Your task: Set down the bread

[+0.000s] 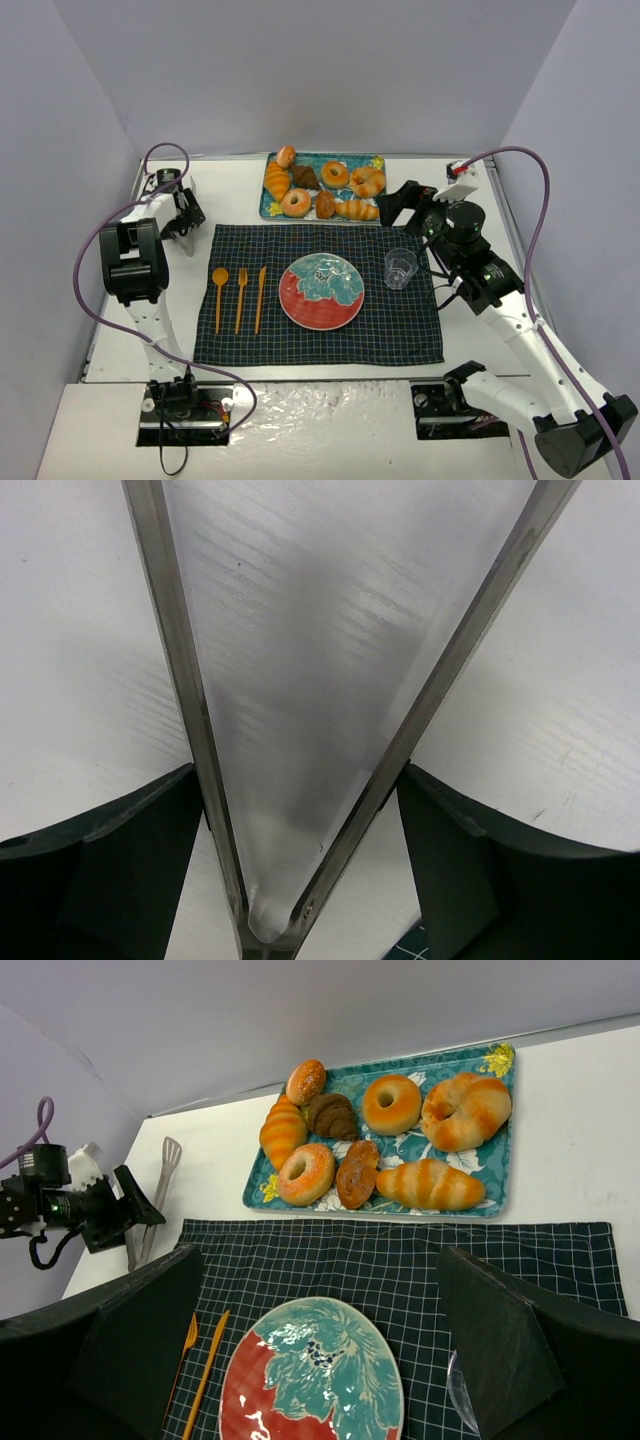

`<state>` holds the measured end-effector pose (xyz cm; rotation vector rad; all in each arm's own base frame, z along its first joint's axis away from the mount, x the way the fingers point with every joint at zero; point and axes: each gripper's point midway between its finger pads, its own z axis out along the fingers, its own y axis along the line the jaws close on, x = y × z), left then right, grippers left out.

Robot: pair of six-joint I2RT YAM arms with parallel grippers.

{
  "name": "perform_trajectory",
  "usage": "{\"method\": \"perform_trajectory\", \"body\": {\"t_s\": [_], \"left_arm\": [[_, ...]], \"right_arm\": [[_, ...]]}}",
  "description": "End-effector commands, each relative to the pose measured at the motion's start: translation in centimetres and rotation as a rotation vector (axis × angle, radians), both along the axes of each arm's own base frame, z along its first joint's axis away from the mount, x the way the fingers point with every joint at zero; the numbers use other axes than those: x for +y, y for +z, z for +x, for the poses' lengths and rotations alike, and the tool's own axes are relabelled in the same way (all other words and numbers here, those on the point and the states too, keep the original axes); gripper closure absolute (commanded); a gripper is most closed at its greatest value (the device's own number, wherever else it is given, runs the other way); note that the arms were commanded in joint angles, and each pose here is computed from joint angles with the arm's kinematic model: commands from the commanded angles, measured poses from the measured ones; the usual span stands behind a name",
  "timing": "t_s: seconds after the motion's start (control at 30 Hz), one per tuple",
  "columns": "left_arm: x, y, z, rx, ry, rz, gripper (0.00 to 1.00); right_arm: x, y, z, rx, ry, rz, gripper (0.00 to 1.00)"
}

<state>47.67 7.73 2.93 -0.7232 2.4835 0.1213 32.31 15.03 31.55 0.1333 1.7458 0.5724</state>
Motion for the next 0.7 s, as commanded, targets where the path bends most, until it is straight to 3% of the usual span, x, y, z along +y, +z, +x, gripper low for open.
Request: {"method": "perform_trajectory", "body": {"t_s": [0.0, 0.2, 0.67], "left_arm": [[0.0, 0.9, 1.1, -0.041, -0.002, -0.026, 0.32], [-0.4, 1.4, 1.1, -0.051, -0.011, -0.033, 0.45], [-1.6, 3.9, 1.4, -0.111, -0.031, -0.042, 0.47]], "right_arm": [[0.5, 2.1, 0.4, -0.075, 0.006, 0.052, 0.0], [0.3, 2.2, 0.1, -0.077, 0.0, 0.061, 0.0], [0.1, 1.8, -0.2, -0.074, -0.006, 0.064, 0.0]]}}
